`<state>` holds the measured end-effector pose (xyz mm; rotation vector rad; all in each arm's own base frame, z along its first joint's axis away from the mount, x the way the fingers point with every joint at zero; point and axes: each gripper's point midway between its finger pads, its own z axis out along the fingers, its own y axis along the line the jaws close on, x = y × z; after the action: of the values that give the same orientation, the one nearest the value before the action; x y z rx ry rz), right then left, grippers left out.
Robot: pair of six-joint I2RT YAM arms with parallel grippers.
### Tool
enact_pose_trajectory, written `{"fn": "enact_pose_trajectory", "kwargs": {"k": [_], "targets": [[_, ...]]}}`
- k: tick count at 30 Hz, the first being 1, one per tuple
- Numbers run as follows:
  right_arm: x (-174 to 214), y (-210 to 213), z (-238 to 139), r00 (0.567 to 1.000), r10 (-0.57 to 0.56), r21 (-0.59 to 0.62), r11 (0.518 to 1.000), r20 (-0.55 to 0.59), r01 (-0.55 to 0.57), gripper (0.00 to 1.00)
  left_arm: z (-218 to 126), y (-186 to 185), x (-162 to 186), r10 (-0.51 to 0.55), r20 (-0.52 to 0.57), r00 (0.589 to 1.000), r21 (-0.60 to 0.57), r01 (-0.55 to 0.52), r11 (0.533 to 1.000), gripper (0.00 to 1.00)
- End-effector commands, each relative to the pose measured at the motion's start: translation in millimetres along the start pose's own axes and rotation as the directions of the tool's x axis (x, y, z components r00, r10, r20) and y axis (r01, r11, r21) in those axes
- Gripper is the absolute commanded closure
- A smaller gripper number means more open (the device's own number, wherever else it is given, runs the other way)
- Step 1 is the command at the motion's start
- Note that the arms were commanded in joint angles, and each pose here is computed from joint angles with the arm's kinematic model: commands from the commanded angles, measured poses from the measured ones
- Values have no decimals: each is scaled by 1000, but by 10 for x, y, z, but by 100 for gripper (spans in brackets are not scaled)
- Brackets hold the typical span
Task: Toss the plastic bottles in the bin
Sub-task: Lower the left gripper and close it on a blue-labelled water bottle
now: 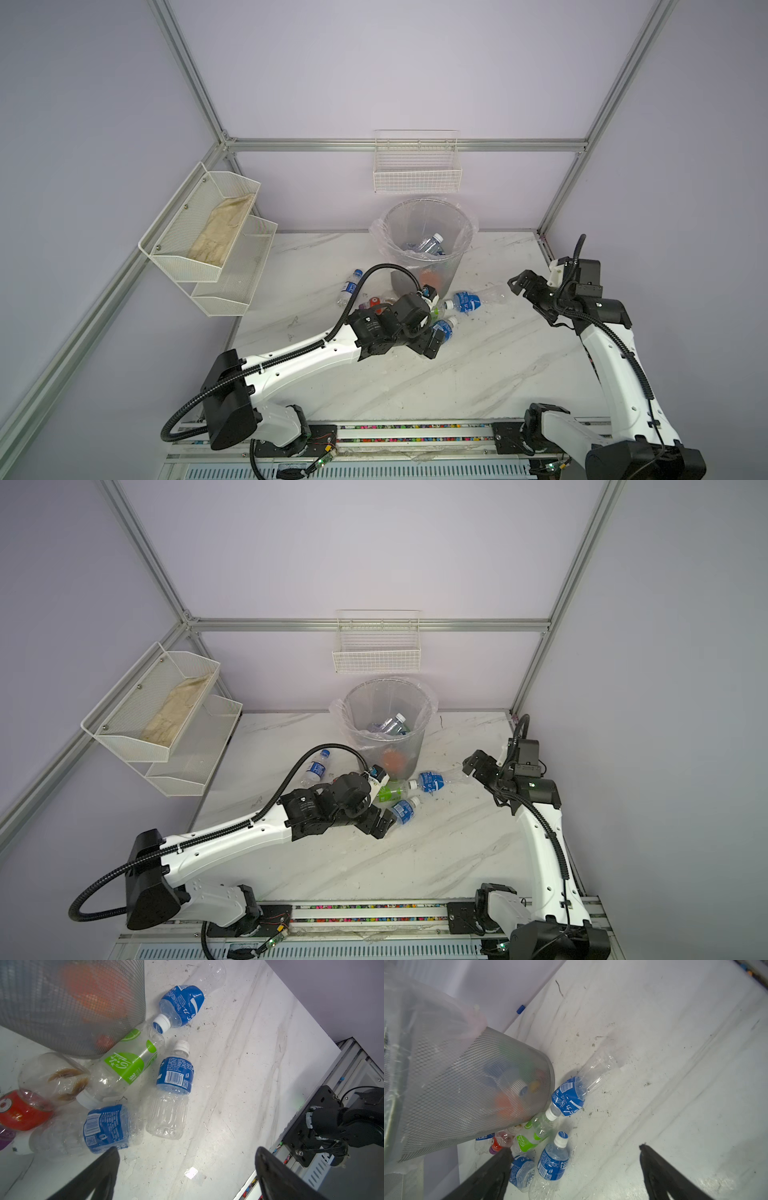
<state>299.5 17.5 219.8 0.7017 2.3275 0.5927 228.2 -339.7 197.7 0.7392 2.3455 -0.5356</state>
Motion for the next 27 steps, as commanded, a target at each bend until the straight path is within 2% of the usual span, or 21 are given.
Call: {"fn": "enact_pose_trajectory", "kwargs": {"k": [1,10,19,27], "targets": [[266,66,32,997,36,-112,993,-69,-44,3,-68,-212,-415,62,88,994,52,-67,996,0],[487,-30,41,995,21,-128,991,-93,-33,3,398,-321,-389,119,6,993,66,-119,991,0],[583,-48,68,993,29,-150,988,-111,-45,3,693,-314,-306,149,-63,987,54,-146,988,0],[611,-46,73,993,27,-159,986,-119,-46,3,992,-179,-139,120,-144,982,25,-118,993,0]]}}
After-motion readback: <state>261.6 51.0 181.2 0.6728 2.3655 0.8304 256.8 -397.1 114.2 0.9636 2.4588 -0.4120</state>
